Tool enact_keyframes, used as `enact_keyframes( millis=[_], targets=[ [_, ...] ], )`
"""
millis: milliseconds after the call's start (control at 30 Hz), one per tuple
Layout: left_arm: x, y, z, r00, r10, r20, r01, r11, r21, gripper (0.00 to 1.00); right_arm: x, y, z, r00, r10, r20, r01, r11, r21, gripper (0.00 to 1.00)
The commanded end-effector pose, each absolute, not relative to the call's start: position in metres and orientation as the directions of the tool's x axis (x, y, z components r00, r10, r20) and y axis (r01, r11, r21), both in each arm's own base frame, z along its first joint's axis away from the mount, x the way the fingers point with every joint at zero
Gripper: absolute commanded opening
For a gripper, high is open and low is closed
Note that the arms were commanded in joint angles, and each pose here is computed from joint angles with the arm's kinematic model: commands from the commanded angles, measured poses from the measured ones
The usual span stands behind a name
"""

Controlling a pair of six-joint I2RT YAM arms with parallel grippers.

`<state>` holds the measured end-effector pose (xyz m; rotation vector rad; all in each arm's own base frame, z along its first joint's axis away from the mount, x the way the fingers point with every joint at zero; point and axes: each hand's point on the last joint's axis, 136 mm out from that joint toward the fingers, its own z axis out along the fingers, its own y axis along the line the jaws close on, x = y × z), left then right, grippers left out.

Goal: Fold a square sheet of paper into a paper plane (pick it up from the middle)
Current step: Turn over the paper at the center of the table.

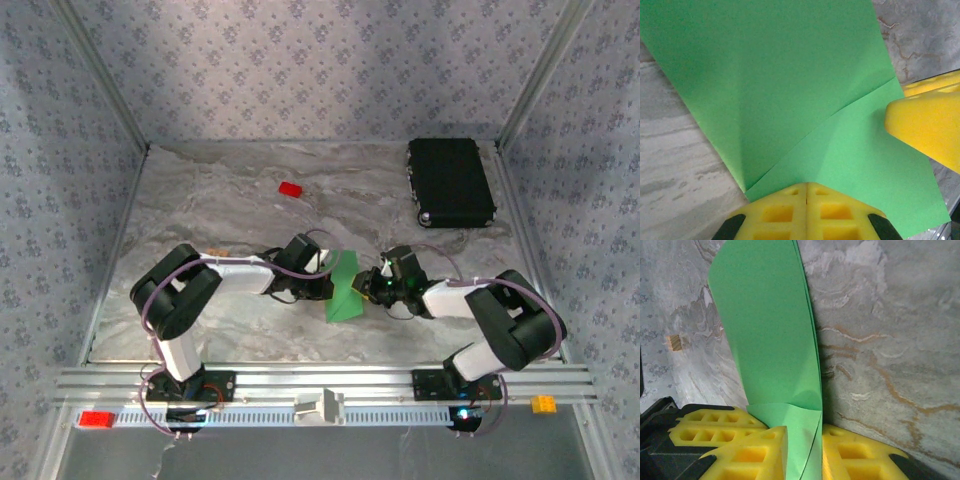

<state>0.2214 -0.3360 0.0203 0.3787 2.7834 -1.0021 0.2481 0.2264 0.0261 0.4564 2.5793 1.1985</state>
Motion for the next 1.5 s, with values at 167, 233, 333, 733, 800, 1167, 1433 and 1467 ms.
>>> enact_keyframes(
  millis=[167,233,333,733,800,1167,1433,1467],
  targets=[
    [0.213,-0.324,0.014,-0.963,0.186,-0.195,0.266,0.763,-0.588,0.02,0.248,0.225,0.016,-0.918,0.380,-0.110,0.173,0.636,0.752,0.20],
    [0.214,-0.324,0.015,-0.963,0.184,-0.196,0.265,0.764,-0.589,0.02,0.248,0.224,0.016,-0.918,0.380,-0.110,0.172,0.635,0.753,0.18],
    [0.214,-0.324,0.016,-0.963,0.184,-0.198,0.267,0.761,-0.591,0.03,0.249,0.224,0.017,-0.918,0.380,-0.113,0.170,0.634,0.755,0.15],
    [0.219,-0.329,0.051,-0.956,0.152,-0.253,0.281,0.731,-0.623,0.13,0.249,0.223,0.028,-0.915,0.382,-0.132,0.151,0.627,0.764,0.10],
    [0.220,-0.327,0.059,-0.951,0.149,-0.271,0.290,0.732,-0.617,0.15,0.249,0.223,0.032,-0.914,0.380,-0.140,0.145,0.629,0.764,0.10],
    [0.234,-0.294,0.087,-0.914,0.049,-0.403,0.275,0.805,-0.526,0.21,0.244,0.200,0.066,-0.899,0.338,-0.277,0.079,0.749,0.658,0.09],
    [0.240,-0.268,0.114,-0.862,-0.034,-0.506,0.257,0.832,-0.493,0.26,0.240,0.159,0.113,-0.864,0.262,-0.431,0.057,0.900,0.433,0.09],
    [0.239,-0.266,0.115,-0.859,-0.041,-0.511,0.255,0.831,-0.495,0.27,0.240,0.154,0.117,-0.858,0.272,-0.435,0.076,0.906,0.416,0.09]
  ],
)
